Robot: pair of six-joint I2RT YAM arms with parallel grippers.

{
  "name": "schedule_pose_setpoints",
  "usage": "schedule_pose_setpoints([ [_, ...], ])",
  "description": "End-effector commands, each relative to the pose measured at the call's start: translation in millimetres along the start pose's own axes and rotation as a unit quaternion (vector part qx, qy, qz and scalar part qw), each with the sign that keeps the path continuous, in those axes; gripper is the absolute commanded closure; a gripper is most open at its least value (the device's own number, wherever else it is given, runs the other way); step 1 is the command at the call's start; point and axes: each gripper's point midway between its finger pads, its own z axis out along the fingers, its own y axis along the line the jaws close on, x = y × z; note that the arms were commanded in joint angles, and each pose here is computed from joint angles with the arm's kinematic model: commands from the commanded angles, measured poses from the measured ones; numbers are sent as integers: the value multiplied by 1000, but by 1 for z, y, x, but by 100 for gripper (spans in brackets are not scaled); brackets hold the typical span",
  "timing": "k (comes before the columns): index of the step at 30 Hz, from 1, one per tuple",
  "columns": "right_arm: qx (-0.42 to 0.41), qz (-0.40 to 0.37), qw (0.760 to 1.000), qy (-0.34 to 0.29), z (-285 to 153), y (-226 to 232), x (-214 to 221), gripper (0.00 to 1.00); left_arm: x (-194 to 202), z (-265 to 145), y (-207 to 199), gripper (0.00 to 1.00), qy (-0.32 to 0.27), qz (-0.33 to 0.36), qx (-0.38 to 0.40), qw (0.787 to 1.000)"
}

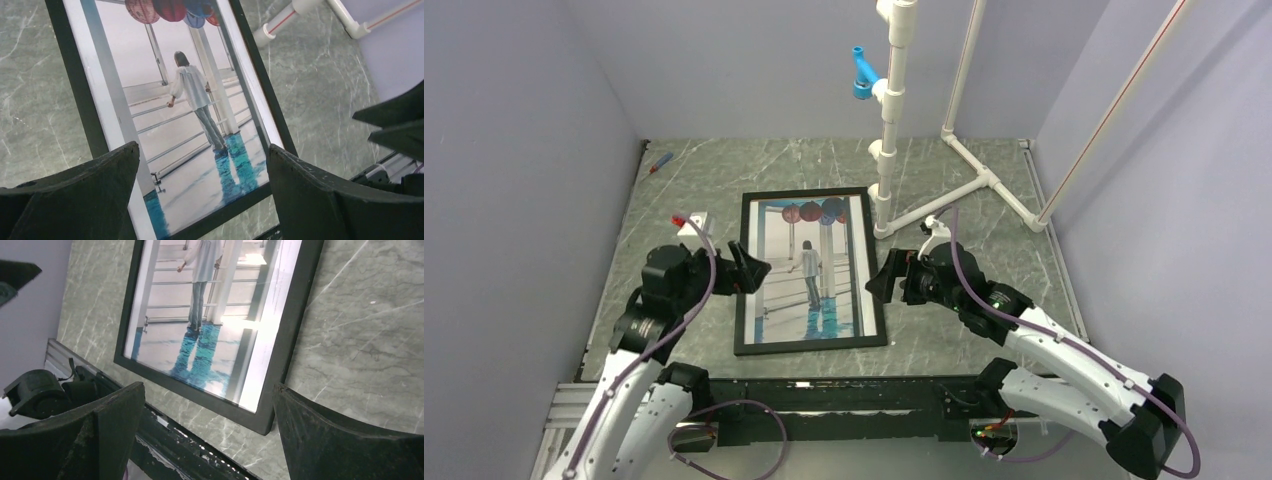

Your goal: Put the photo into the frame

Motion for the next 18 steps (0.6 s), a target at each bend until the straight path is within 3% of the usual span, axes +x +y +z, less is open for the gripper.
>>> schedule_pose_setpoints([
  [1, 2, 4, 999, -37, -6, -3, -10, 0, 5, -12, -12, 1, -35, 45, 52, 997],
  [10, 57, -17, 996, -62, -3, -19, -27, 0, -12, -19, 14, 1, -138, 60, -5, 989],
  [14, 114, -12, 987, -111, -8, -46, -44, 0, -17, -15, 34, 1, -166, 71, -50, 982],
  [18, 100, -18, 981, -163, -16, -66, -61, 1, -15, -3, 61, 1, -193, 76, -98, 973],
])
